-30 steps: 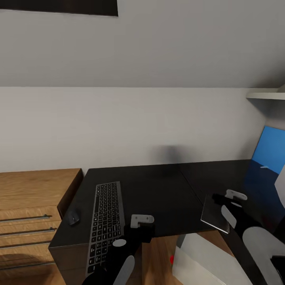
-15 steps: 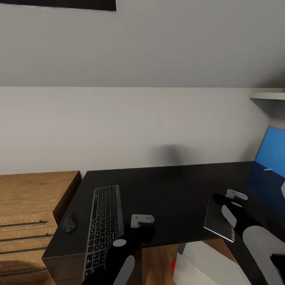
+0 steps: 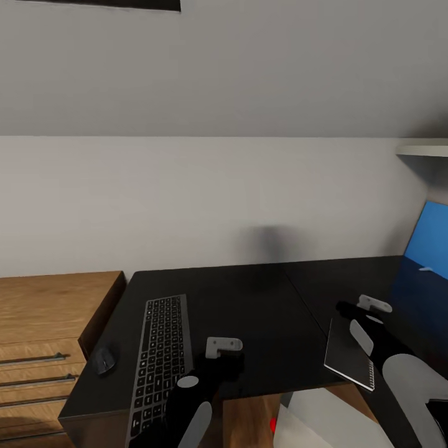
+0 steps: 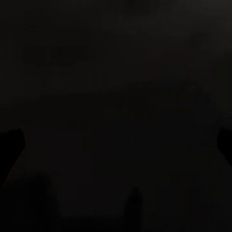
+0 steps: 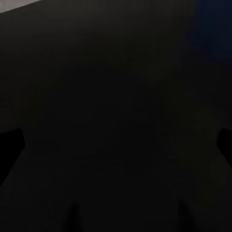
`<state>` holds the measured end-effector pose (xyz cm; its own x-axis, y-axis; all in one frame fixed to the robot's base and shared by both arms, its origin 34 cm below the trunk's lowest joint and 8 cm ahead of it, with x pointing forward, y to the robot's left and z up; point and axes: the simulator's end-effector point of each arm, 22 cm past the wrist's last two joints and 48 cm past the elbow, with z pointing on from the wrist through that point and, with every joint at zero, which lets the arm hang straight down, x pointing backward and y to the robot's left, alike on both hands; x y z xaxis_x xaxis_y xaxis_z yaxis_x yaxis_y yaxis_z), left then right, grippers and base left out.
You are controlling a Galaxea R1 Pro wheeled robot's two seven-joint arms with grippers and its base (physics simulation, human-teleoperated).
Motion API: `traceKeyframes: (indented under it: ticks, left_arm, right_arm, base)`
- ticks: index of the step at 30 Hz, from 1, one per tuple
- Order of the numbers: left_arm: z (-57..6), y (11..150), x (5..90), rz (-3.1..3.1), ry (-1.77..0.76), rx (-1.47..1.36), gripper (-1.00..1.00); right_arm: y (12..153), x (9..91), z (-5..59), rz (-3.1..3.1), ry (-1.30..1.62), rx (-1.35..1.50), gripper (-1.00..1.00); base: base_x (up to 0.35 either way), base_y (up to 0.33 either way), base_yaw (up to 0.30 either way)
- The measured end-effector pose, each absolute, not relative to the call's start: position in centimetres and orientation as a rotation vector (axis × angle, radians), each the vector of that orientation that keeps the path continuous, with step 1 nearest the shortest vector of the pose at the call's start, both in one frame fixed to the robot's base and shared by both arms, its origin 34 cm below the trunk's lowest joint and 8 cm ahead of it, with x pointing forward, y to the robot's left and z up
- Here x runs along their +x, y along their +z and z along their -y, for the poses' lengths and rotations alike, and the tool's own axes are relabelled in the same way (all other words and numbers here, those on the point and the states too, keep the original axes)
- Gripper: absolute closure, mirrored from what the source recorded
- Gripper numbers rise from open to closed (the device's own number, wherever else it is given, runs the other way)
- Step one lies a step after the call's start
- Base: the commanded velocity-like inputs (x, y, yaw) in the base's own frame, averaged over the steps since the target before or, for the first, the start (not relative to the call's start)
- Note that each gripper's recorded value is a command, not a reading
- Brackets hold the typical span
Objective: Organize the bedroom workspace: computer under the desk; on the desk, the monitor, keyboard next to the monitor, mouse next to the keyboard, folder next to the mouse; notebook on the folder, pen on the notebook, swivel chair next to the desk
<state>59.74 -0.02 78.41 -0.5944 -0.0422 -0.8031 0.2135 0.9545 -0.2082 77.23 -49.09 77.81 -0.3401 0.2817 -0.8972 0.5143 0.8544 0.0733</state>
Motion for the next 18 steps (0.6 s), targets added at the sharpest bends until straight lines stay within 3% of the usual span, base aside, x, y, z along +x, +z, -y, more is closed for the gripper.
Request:
traceKeyframes:
  ticks: [18]
  left_arm:
    - [1.2, 80.3, 59.5, -2.142, -0.381, 0.144, -1.0]
  right_arm:
    - [77.5, 76.7, 49.9, -1.963, -0.264, 0.628, -1.0]
  base:
    - [0.001, 0.0, 0.0]
